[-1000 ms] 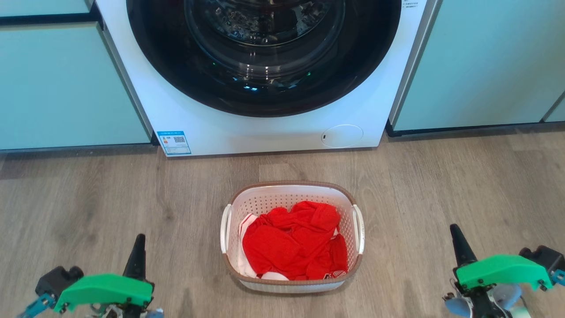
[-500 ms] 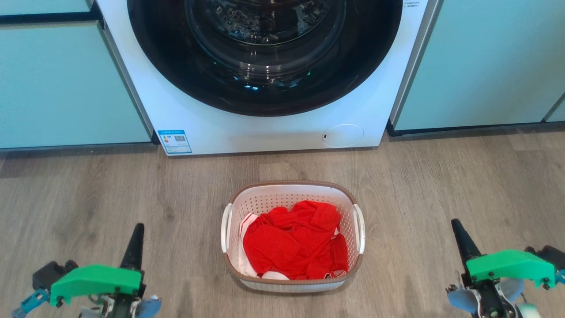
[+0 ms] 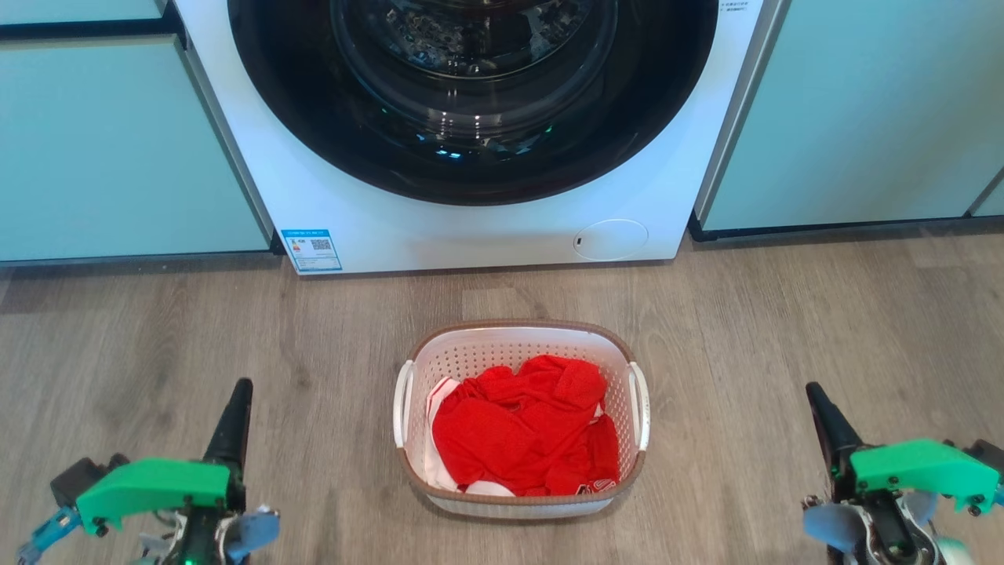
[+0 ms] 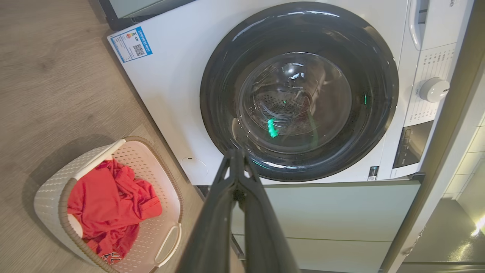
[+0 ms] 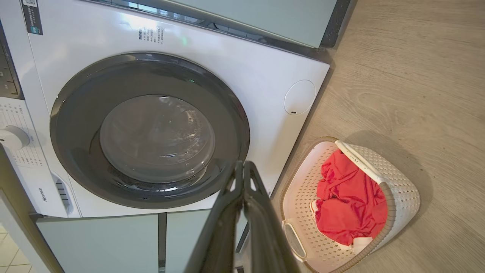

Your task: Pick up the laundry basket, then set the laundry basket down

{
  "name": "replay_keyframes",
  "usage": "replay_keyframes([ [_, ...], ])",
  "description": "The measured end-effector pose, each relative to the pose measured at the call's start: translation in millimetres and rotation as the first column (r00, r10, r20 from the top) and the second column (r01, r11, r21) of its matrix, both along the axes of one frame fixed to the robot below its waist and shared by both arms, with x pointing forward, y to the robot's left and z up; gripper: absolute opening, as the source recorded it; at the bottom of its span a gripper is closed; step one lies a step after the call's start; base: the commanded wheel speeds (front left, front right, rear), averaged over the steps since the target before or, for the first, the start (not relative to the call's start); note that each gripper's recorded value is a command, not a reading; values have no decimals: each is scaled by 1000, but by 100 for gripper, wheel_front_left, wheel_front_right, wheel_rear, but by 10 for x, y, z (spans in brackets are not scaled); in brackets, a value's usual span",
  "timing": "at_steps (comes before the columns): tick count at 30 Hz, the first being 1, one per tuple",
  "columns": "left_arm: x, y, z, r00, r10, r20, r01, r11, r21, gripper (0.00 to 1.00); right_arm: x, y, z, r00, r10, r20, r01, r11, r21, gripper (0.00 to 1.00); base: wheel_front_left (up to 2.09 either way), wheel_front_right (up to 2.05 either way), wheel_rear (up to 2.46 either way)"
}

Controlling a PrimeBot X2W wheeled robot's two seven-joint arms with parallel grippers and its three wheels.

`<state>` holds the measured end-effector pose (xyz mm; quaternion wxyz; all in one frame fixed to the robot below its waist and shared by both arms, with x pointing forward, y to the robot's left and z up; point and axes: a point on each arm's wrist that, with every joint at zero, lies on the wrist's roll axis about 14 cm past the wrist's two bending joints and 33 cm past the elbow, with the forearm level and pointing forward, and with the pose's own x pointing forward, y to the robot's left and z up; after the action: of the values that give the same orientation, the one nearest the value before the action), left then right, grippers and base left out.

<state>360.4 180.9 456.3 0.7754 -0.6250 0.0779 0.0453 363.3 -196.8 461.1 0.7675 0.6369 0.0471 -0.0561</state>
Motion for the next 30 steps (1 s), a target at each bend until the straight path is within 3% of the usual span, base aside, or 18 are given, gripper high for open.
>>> replay_keyframes([
  [20,125,54,186,997,32,68,-17,977,-211,0,63,-49,100,999,-28,38,19,980,200,0,0,0,0],
  [30,147,68,215,996,37,77,-20,976,-216,0,112,-57,167,998,-30,58,18,979,202,0,0,0,0],
])
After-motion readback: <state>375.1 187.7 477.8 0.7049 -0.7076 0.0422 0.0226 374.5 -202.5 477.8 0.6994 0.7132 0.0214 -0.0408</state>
